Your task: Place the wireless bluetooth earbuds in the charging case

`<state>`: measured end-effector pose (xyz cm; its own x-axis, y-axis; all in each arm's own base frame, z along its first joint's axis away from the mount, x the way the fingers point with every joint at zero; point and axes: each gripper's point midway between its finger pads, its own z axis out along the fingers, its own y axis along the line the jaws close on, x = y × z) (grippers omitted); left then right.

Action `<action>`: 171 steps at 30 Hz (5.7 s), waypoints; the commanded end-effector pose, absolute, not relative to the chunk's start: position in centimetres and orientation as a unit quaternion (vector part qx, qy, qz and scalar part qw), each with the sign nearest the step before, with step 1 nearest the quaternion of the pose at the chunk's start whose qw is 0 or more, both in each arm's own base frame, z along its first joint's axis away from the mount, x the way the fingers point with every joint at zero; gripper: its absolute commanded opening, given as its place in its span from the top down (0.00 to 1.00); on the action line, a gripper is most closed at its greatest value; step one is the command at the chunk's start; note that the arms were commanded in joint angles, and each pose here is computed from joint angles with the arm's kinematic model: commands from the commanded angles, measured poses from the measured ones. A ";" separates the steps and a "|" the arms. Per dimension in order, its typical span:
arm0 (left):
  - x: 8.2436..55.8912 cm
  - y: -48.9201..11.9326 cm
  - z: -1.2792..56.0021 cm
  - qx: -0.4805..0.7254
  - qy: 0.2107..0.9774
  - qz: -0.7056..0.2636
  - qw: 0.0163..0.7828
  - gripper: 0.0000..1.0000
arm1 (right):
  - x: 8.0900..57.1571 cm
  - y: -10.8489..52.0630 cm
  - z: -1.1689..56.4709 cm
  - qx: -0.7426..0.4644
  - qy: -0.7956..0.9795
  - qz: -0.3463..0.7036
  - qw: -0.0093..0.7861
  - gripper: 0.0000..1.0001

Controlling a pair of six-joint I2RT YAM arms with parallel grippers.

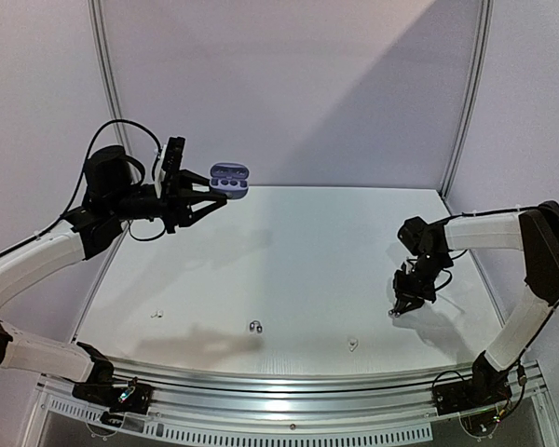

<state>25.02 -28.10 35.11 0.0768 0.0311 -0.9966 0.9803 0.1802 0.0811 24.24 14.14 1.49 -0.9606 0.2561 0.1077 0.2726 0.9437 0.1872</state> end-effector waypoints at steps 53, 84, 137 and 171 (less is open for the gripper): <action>30.3 -28.1 41.2 0.336 0.514 -0.377 0.693 1.00 | 29.4 46.6 49.7 0.317 -0.579 -0.232 -0.714 1.00; 30.7 -28.1 41.8 0.317 0.520 -0.391 0.690 1.00 | 31.9 49.9 44.4 0.330 -0.614 -0.197 -0.690 1.00; 30.3 -27.8 40.6 0.357 0.511 -0.352 0.698 1.00 | 29.7 45.8 48.5 0.314 -0.611 -0.283 -0.669 0.81; 29.6 -28.1 41.1 0.362 0.501 -0.375 0.690 1.00 | 31.9 47.8 41.8 0.321 -0.672 -0.274 -0.608 1.00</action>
<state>30.33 -28.24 39.51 0.1768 -0.1233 -0.9765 0.8806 0.4630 0.1009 31.29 48.28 44.48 0.0016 -0.0334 -0.9994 -0.7801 0.6253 -0.0221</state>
